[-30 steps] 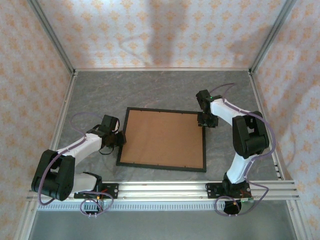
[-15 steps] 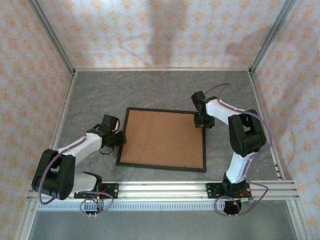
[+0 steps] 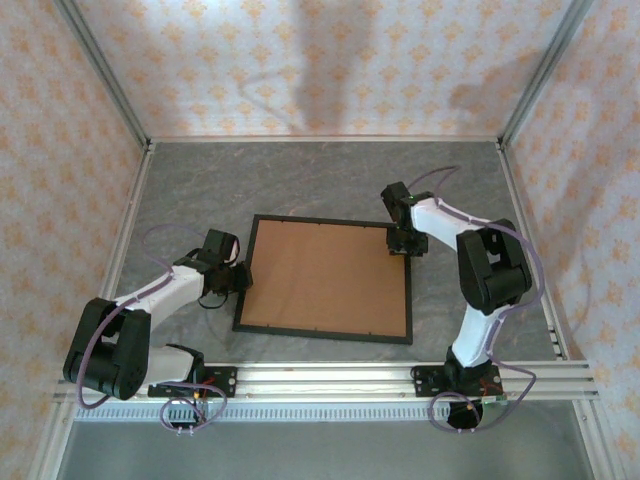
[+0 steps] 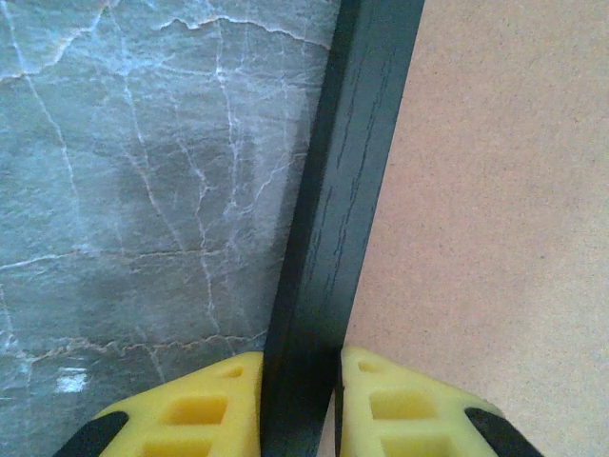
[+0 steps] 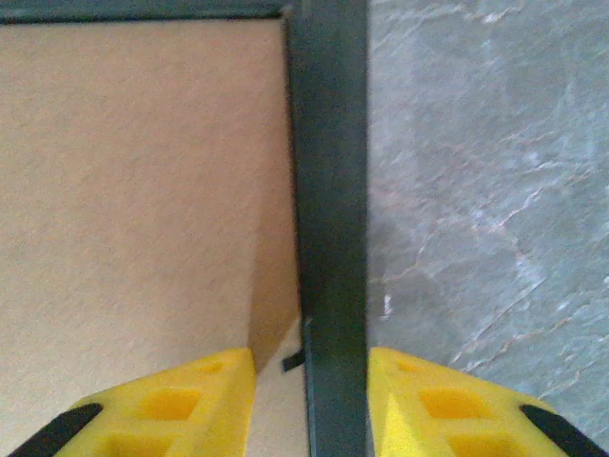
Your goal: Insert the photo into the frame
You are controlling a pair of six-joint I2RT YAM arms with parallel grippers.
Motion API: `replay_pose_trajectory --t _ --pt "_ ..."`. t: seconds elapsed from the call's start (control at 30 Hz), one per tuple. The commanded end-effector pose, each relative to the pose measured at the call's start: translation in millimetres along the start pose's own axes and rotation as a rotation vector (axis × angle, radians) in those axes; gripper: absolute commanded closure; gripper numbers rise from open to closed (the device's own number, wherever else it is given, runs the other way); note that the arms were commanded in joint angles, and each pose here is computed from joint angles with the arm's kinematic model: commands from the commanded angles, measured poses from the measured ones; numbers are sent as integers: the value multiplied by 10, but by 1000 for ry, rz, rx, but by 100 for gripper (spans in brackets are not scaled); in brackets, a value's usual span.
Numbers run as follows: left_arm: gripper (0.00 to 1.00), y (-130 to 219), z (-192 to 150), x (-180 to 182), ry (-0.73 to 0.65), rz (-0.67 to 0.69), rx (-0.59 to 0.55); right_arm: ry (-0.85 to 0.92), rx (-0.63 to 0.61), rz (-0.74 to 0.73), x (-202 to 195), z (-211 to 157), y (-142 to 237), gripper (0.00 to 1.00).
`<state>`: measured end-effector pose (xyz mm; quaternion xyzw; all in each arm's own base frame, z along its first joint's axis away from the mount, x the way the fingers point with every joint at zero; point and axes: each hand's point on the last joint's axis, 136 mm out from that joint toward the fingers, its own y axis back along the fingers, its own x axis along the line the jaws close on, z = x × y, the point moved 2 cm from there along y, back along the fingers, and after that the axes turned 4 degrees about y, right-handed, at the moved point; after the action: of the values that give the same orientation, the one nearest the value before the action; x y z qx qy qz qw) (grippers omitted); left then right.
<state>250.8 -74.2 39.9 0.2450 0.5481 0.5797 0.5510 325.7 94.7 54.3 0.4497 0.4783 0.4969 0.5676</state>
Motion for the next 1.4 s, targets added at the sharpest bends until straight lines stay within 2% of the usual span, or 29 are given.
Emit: replay_pose_trajectory --t 0.0,0.27,0.53,1.03,1.37 --pt "79 -81 -224 48 -9 12 93 1 -13 7 -87 -100 282 61" --pt "79 -72 -217 54 -7 16 86 -55 52 -17 -328 -649 395 61" --pt "79 -83 -214 49 -7 16 87 -81 144 -8 -288 -1102 279 65" --pt "79 -85 -212 48 -7 16 86 -73 198 28 -149 -1168 55 66" --pt "78 -88 -220 46 -9 15 88 -73 198 123 89 -1168 47 67"
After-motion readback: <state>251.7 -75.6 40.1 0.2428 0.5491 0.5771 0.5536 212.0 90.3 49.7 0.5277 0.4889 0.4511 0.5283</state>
